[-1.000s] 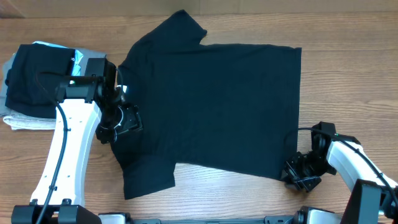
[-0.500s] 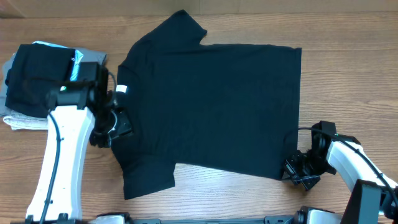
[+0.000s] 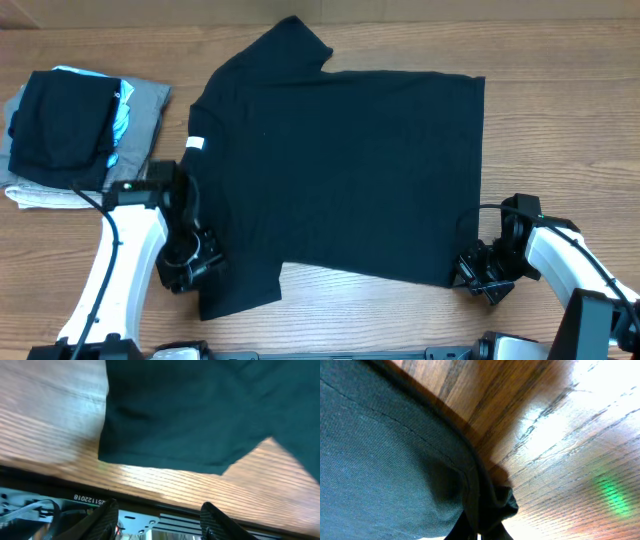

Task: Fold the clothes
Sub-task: 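Grasp the bottom hem corners with both grippers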

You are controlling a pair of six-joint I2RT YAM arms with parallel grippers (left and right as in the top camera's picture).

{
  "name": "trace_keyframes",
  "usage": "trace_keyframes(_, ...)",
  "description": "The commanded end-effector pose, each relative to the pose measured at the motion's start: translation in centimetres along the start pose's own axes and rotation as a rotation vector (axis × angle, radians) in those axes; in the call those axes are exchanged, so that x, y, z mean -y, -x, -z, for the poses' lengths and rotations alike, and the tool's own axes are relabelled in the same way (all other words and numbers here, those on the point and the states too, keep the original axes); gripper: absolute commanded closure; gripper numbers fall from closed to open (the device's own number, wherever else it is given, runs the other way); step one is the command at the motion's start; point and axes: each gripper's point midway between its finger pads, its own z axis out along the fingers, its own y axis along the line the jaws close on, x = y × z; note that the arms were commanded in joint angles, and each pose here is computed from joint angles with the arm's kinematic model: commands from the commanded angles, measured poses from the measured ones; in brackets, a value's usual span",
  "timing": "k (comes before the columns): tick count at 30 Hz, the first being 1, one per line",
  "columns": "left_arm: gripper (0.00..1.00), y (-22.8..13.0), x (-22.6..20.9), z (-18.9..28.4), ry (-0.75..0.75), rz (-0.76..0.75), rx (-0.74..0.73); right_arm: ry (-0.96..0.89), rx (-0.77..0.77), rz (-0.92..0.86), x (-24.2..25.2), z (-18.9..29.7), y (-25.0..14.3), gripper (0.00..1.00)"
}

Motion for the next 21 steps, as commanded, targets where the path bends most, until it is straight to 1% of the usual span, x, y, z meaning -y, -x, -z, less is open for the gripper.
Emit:
trace_keyframes(1,0.38,-0.7,-0.4,-1.3,0.001,0.048,-0.030,-0.025,0.045,0.011,0.4,-0.3,0.9,0.96)
trace_keyframes(5,0.31,-0.5,-0.6,-2.7,-0.001,0.087,-0.022,-0.025,0.044,0.015,0.4,-0.3,0.8,0.95)
trace_keyframes(7,0.23,-0.4,-0.8,-3.5,0.001,0.112,-0.019,-0.025,0.045,0.015,0.4,-0.3,0.9,0.94)
trace_keyframes(9,0.18,-0.4,-0.9,-4.3,-0.002,0.143,-0.015,-0.024,0.045,0.015,0.4,-0.3,0.9,0.94)
trace_keyframes(16,0.19,-1.1,-1.7,-6.7,0.007,0.278,-0.031,-0.025,0.045,0.034,0.4,-0.3,0.9,0.92)
trace_keyframes(21,0.23,-1.4,-1.7,-8.4,-0.018,0.305,-0.037,-0.025,0.045,0.033,0.4,-0.3,0.9,0.92)
